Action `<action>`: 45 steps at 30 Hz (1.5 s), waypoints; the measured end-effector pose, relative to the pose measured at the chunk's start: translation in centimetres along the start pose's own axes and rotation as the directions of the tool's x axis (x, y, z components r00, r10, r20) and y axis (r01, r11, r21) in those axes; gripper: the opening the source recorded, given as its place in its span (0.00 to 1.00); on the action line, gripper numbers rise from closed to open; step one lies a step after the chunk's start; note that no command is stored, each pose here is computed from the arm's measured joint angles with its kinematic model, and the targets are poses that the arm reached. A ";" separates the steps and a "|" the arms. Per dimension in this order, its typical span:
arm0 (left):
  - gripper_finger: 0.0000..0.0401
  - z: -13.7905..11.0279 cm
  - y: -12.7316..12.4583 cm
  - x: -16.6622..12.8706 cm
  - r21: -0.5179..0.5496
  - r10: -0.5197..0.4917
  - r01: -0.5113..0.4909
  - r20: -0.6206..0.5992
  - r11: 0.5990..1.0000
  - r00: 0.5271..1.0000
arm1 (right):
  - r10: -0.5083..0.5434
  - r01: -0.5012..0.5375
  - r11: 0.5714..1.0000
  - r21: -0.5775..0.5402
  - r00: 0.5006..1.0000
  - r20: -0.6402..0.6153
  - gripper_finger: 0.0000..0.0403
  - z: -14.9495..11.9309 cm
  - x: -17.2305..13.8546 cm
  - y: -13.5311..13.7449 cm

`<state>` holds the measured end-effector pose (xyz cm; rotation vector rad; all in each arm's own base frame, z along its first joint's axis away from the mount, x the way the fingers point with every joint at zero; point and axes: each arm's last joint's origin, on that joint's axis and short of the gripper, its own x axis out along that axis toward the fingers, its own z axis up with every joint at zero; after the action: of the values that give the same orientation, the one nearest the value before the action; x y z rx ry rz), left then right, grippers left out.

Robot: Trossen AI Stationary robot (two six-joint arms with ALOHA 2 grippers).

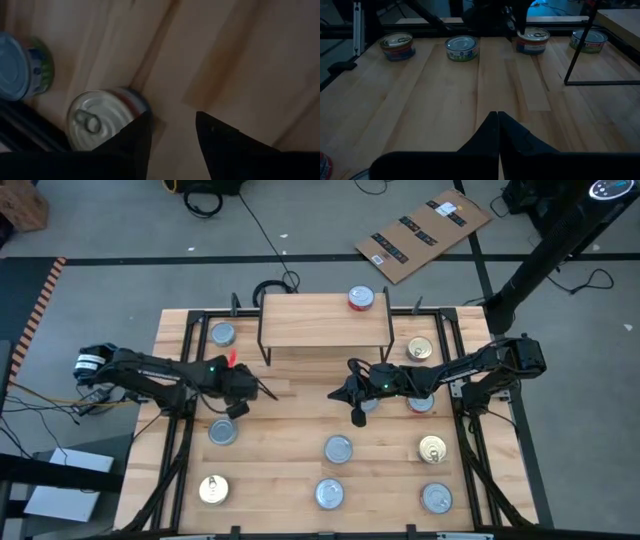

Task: Stack canned seafood by type on shelf
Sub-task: Put the blue pink tuna can on the shelf

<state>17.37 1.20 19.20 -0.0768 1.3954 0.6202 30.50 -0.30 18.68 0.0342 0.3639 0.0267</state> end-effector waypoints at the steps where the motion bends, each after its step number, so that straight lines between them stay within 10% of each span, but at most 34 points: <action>1: 0.40 0.1 0.2 0.1 -0.001 0.004 -0.004 -0.007 1.000 1.000 | 0.000 0.000 1.000 -0.001 1.000 0.000 0.01 0.0 0.0 0.0; 30: 0.39 0.3 3.3 2.6 -0.176 -0.038 0.016 -0.121 0.984 0.992 | -0.002 0.002 1.000 -0.008 1.000 0.001 0.01 0.0 0.0 0.0; 45: 0.15 0.7 2.5 4.2 -0.097 0.041 -0.063 -0.213 0.993 0.976 | -0.003 0.003 1.000 -0.008 1.000 0.003 0.01 0.0 0.0 0.0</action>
<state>17.09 5.12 16.16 -0.1941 1.5735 0.7444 30.50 -0.31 18.71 0.0260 0.3610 0.0247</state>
